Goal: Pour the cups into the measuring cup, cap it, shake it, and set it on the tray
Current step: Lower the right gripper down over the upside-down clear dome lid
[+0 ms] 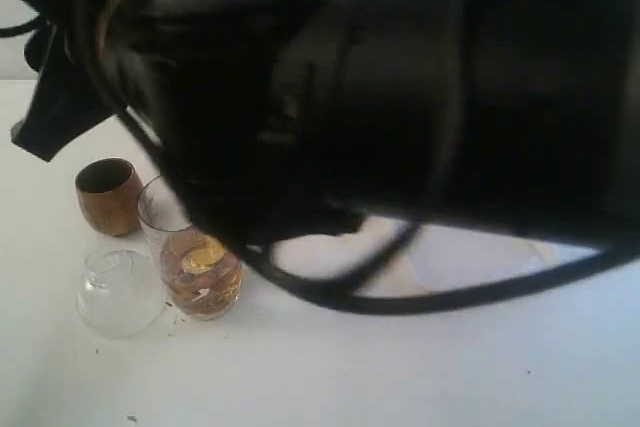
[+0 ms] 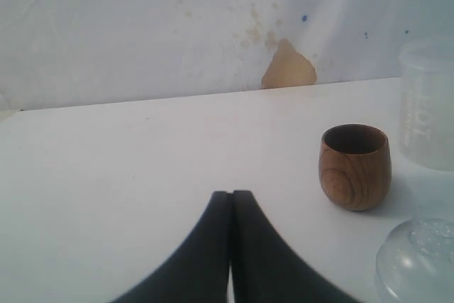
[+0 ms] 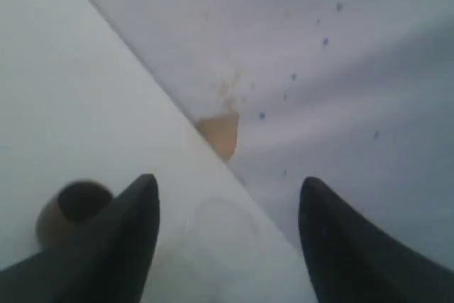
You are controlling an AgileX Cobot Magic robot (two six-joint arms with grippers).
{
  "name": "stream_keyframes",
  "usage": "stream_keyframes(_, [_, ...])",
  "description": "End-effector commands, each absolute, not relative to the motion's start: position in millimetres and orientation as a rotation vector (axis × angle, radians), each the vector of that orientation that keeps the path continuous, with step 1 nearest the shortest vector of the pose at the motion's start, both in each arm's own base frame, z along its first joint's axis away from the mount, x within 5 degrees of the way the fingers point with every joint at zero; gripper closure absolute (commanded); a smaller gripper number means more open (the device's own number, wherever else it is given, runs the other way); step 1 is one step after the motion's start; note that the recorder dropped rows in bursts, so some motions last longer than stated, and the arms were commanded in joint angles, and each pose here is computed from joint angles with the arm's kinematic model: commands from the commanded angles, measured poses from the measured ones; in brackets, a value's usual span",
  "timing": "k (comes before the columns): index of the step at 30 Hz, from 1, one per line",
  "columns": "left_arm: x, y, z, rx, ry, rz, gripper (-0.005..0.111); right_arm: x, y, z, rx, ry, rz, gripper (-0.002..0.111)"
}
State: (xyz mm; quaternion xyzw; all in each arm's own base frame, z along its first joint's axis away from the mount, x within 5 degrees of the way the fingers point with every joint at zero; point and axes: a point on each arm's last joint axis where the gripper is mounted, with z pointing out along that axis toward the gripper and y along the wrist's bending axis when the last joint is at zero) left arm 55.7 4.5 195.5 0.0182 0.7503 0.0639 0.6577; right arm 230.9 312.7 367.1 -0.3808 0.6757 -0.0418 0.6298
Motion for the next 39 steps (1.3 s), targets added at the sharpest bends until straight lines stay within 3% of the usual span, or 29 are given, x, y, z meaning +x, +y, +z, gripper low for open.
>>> stream_keyframes(1, [55.7, 4.8, 194.8, 0.043, 1.688, 0.153, 0.107, 229.4, 333.7, 351.8, -1.038, 1.858, -0.053, 0.054])
stream_keyframes(7, [55.7, 4.8, 194.8, 0.043, 1.688, 0.153, 0.107, 216.4, 370.4, 353.4, -1.291, 1.951, 0.270, 0.054])
stream_keyframes(13, [55.7, 4.8, 194.8, 0.043, 1.688, 0.153, 0.107, 232.0, 391.7, 334.1, -1.324, 2.087, 0.258, 0.054])
stream_keyframes(24, [55.7, 4.8, 194.8, 0.043, 1.688, 0.153, 0.107, 286.4, 409.1, 253.2, -1.217, 2.257, 0.338, 0.051])
stream_keyframes(39, [55.7, 4.8, 194.8, 0.043, 1.688, 0.153, 0.107, 308.9, 408.6, 222.1, -1.242, 2.199, 0.167, 0.051])
